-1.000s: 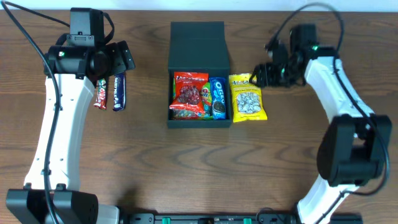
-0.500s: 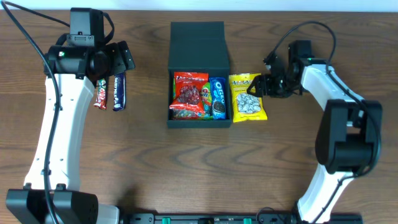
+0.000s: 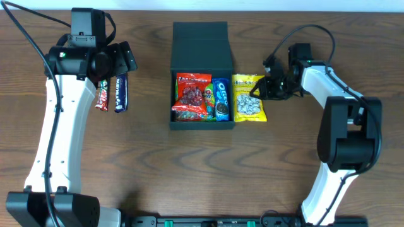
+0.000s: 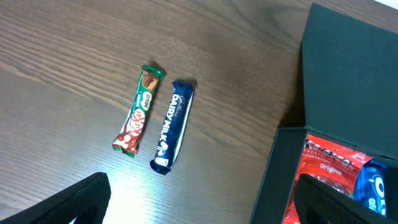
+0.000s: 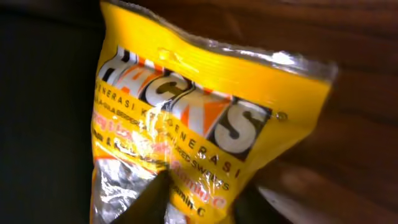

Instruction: Pack container

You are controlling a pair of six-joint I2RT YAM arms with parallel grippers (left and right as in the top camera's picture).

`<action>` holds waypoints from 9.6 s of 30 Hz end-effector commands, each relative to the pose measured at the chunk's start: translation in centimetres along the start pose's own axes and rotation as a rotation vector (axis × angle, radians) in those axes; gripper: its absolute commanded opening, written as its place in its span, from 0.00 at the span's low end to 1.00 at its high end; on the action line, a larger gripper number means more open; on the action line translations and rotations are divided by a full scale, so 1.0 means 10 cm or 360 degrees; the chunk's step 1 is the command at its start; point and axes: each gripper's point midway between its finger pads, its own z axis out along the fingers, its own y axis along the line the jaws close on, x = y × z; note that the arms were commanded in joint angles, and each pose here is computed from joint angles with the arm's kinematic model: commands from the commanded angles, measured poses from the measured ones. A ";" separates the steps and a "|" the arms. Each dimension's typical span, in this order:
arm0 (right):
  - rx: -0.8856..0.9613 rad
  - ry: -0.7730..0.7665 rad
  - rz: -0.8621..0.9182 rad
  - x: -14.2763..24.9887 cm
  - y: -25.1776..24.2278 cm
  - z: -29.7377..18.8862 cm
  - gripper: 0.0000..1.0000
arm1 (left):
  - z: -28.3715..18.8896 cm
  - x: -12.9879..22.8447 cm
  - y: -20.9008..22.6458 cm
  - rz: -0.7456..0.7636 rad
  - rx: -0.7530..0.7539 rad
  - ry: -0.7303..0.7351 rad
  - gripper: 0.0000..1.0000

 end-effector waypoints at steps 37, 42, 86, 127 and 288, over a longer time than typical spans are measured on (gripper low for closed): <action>-0.0671 -0.0029 -0.0165 -0.43 2.25 -0.80 0.02 | -0.01 -0.02 0.01 0.0022 -0.0005 -0.0005 0.95; -0.0602 0.0028 -0.0051 -0.28 2.32 -0.36 0.02 | -0.01 -0.01 0.00 0.0016 0.0006 -0.0001 0.95; -0.0041 0.0121 0.0063 -0.01 1.90 0.70 0.52 | -0.01 -0.01 0.00 0.0016 0.0006 -0.0001 0.95; -0.0824 0.0234 -0.0469 0.19 2.34 0.82 0.01 | -0.01 0.00 -0.03 0.0016 0.0035 0.0008 0.95; -0.0121 -0.0830 -0.0376 -1.25 0.78 -2.45 0.73 | 1.44 0.12 -0.30 0.0172 0.0041 0.0410 0.06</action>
